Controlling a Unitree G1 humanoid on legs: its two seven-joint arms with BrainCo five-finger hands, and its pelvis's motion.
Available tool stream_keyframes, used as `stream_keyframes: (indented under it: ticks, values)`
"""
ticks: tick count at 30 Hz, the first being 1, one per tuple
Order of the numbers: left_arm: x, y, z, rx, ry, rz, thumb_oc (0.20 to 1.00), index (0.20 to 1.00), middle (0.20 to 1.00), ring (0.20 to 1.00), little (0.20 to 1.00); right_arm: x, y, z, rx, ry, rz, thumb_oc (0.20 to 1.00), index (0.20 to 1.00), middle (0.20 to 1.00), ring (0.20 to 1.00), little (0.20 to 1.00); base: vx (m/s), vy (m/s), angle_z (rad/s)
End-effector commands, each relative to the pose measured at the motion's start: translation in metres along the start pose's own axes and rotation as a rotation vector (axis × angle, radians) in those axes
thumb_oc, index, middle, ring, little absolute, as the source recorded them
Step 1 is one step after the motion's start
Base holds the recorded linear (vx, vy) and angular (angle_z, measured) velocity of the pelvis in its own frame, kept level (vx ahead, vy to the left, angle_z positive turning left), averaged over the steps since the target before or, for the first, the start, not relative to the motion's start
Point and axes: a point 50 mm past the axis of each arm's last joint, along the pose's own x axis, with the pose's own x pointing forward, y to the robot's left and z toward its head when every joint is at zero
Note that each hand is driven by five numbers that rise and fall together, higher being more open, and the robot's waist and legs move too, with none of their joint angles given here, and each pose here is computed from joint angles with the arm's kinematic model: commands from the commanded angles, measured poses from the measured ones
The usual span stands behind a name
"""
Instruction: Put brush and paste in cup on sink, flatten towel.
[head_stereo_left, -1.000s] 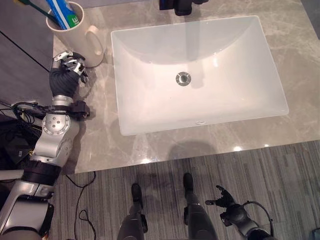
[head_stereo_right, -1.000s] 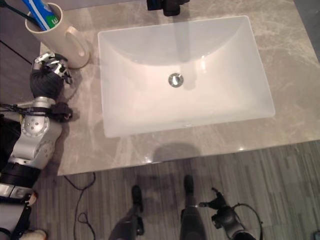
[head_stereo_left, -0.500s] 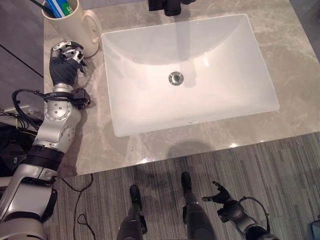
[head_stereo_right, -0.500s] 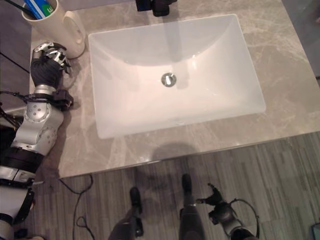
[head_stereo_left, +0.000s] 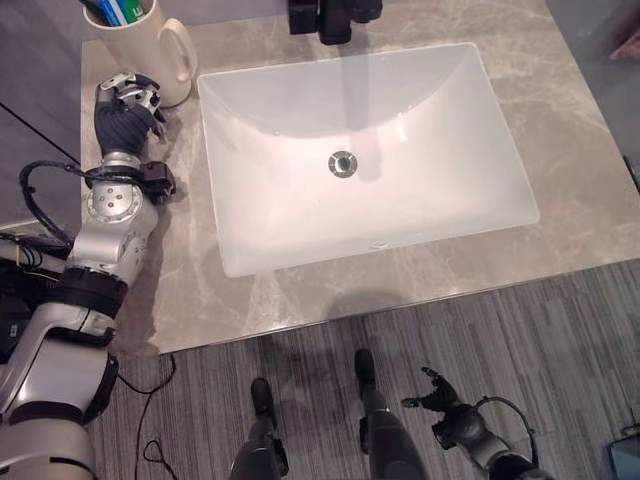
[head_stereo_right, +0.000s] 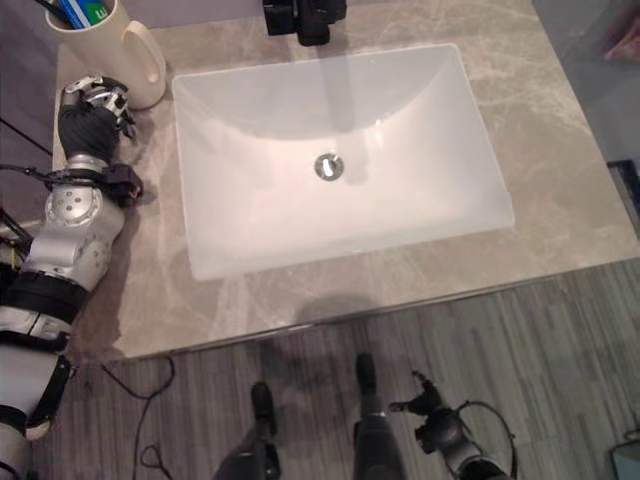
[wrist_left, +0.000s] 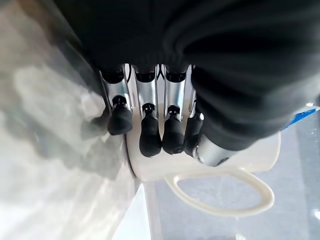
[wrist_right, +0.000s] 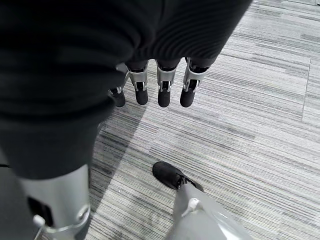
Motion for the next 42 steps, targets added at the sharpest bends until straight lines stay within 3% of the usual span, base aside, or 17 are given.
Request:
stream_keyframes:
  ticks: [1, 8, 17, 25, 36, 42]
  values:
    - [0.020, 0.015, 0.043, -0.008, -0.130, 0.062, 0.200, 0.200, 0.200, 0.200, 0.200, -0.002, -0.007, -0.008, -0.008, 0.013, -0.025, 1.000, 1.000, 1.000, 1.000, 1.000, 0.00, 0.000, 0.00]
    - [0.000, 0.009, 0.034, -0.049, -0.146, 0.001, 0.200, 0.200, 0.200, 0.200, 0.200, -0.003, -0.005, -0.012, -0.010, 0.028, -0.020, 1.000, 1.000, 1.000, 1.000, 1.000, 0.01, -0.006, 0.01]
    - [-0.034, 0.060, 0.019, -0.003, -0.118, 0.084, 0.200, 0.200, 0.200, 0.200, 0.200, -0.002, -0.014, -0.011, -0.024, 0.025, -0.042, 1.000, 1.000, 1.000, 1.000, 1.000, 0.00, -0.007, 0.07]
    - [-0.014, 0.061, 0.020, 0.019, -0.090, 0.122, 0.200, 0.200, 0.200, 0.200, 0.200, -0.003, -0.014, -0.013, -0.042, 0.023, -0.029, 1.000, 1.000, 1.000, 1.000, 1.000, 0.00, 0.001, 0.01]
    - [0.005, 0.028, 0.018, -0.017, -0.053, 0.048, 0.200, 0.200, 0.200, 0.200, 0.200, -0.001, -0.011, -0.006, -0.054, 0.002, -0.016, 1.000, 1.000, 1.000, 1.000, 1.000, 0.00, 0.005, -0.06]
    - [0.020, 0.030, 0.025, 0.000, -0.042, 0.121, 0.200, 0.200, 0.200, 0.200, 0.200, -0.001, -0.014, -0.001, -0.045, -0.023, -0.025, 1.000, 1.000, 1.000, 1.000, 1.000, -0.01, -0.002, -0.07]
